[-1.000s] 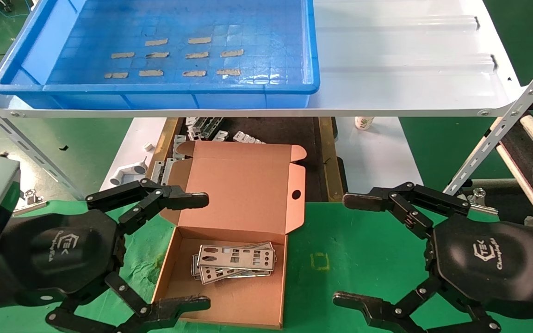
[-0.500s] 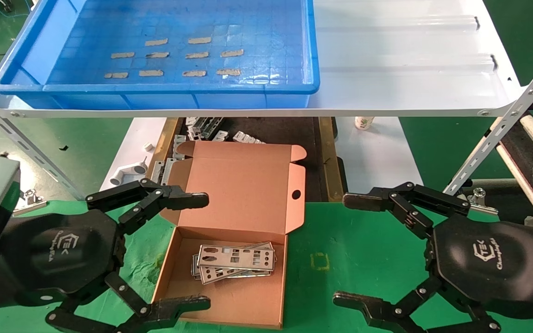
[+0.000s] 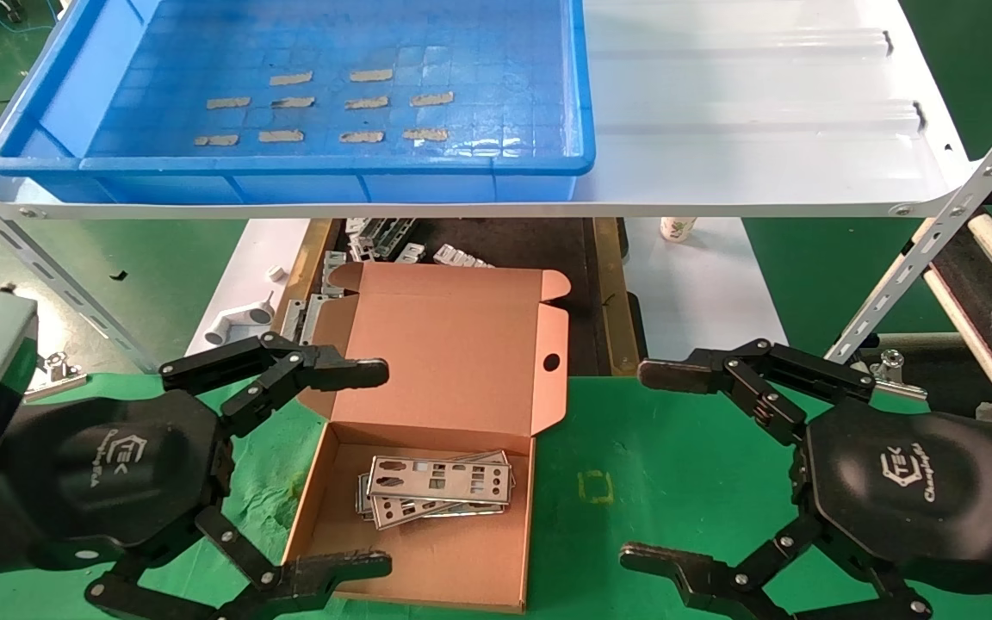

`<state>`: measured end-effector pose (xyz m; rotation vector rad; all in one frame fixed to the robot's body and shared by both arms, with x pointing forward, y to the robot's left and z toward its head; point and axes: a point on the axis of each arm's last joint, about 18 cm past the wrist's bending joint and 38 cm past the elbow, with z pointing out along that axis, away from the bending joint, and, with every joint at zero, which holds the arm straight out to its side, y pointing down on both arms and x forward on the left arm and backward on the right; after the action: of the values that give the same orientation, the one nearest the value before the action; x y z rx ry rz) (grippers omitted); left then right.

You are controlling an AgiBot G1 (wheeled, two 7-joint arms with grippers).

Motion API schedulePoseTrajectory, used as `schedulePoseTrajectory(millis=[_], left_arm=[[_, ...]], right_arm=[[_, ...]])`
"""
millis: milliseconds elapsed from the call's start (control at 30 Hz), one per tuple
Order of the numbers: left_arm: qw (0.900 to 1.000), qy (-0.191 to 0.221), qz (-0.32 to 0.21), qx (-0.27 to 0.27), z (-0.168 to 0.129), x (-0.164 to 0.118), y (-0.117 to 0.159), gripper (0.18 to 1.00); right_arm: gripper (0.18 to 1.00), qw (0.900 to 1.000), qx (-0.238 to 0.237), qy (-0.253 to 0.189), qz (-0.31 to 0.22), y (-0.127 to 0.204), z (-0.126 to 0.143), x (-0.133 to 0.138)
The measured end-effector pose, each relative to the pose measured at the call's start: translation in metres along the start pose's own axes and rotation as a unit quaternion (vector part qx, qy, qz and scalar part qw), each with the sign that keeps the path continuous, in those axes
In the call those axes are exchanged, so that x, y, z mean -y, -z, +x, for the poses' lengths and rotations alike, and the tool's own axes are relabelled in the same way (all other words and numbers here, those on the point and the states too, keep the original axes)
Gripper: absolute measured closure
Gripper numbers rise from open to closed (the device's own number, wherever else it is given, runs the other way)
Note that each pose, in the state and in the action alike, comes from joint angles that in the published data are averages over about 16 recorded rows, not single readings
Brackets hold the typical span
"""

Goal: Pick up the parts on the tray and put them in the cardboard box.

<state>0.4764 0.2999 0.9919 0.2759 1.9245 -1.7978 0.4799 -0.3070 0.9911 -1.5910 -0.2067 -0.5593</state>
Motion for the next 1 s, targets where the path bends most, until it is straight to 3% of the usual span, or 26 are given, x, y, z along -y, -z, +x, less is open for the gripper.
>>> schedulePoseTrajectory(millis=[1000], left_arm=[[1.0,0.0,0.0,0.0,0.0,0.0,0.0,0.184]], right_arm=[[0.178,1.0,0.0,0.0,0.0,0.0,0.0,0.0]])
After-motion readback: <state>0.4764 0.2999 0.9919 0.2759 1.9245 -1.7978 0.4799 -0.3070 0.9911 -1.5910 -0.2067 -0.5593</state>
